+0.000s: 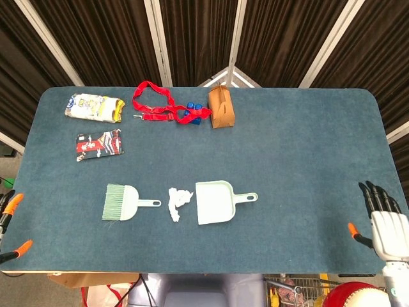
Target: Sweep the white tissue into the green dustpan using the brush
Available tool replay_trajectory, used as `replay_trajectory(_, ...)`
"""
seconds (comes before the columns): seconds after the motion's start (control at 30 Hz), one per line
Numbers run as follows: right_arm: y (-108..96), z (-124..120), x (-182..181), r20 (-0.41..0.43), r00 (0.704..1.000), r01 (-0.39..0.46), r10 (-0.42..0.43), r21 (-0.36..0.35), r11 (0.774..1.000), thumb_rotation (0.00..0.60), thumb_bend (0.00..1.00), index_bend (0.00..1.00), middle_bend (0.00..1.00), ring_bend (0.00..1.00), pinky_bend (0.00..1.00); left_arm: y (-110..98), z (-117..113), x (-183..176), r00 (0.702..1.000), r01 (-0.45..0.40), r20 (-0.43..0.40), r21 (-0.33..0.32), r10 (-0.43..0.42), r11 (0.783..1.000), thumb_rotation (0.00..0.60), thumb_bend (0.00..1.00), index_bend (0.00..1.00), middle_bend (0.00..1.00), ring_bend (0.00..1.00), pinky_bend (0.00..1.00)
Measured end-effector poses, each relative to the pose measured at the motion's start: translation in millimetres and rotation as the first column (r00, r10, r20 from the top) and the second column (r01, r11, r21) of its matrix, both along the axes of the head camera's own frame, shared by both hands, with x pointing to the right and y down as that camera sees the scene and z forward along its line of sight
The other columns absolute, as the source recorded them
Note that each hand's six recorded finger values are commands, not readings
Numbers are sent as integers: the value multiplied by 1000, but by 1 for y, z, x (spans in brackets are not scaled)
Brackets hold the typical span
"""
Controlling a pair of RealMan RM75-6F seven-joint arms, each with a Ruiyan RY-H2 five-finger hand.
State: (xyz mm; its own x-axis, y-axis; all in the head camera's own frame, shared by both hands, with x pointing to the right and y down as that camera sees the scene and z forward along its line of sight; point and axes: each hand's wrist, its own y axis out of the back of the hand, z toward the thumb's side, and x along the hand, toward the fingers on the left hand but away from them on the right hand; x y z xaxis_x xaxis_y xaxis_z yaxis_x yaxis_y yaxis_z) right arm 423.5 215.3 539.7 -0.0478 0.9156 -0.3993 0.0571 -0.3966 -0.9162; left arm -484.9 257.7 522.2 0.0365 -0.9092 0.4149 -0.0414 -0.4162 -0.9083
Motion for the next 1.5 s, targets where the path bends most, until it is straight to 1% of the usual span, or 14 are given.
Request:
replay_trajectory(0.03, -5, 3, -3, 4, 1000, 5, -5, 2, 1000, 600, 288, 17, 623, 655, 706, 0, 0, 0, 1000, -2, 1, 1, 2, 1000, 600, 0, 0, 0, 0, 0)
replay_trajectory(0.1, -16, 11, -12, 12, 1000, 21, -22, 2, 1000, 600, 288, 71, 737, 762, 791, 0, 0, 0, 1000, 1, 0, 1, -1, 1000, 600, 0, 0, 0, 0, 0)
replay_trajectory(0.2, -30, 26, -26, 17, 999, 42, -42, -14, 999, 600, 305, 158, 824, 840, 850, 0, 0, 0, 1000, 5, -2, 0, -5, 1000, 600, 0, 0, 0, 0, 0)
replay_trajectory(0.3, -39, 41, -43, 19, 997, 71, -70, -36, 997, 600, 338, 244, 866, 875, 875, 0, 0, -1, 1000, 6, -1, -1, -6, 1000, 600, 0, 0, 0, 0, 0)
replay_trajectory(0.43, -46, 56, -68, 28, 993, 112, -110, -64, 992, 600, 341, 340, 877, 883, 881, 0, 1, -1, 1000, 10, -1, -6, -10, 1000, 600, 0, 0, 0, 0, 0)
replay_trajectory(0.57, -50, 74, -99, 45, 988, 150, -147, -94, 984, 600, 342, 371, 877, 883, 881, 0, 1, -2, 1000, 9, 2, -12, -9, 1000, 600, 0, 0, 0, 0, 0)
replay_trajectory(0.7, -43, 94, -134, 69, 984, 174, -166, -132, 976, 600, 341, 413, 878, 882, 881, 1, 2, -2, 1000, 8, 0, -16, -8, 1000, 600, 0, 0, 0, 0, 0)
replay_trajectory(0.8, -38, 105, -151, 78, 982, 184, -174, -155, 971, 600, 341, 435, 878, 883, 881, 1, 2, -2, 1000, 8, 0, -20, -8, 1000, 600, 0, 0, 0, 0, 0)
replay_trajectory(0.97, -32, 119, -164, 81, 982, 185, -173, -169, 968, 600, 340, 435, 878, 883, 881, 1, 3, -3, 1000, 11, 1, -26, -11, 1000, 600, 0, 0, 0, 0, 0)
replay_trajectory(1.1, -34, 125, -167, 78, 981, 187, -176, -168, 968, 600, 341, 435, 878, 883, 881, 1, 3, -3, 1000, 10, 1, -26, -10, 1000, 600, 0, 0, 0, 0, 0)
replay_trajectory(1.5, -33, 134, -175, 90, 979, 196, -183, -171, 966, 600, 341, 418, 878, 883, 881, 1, 3, -2, 1000, 12, 3, -26, -12, 1000, 600, 0, 0, 0, 0, 0)
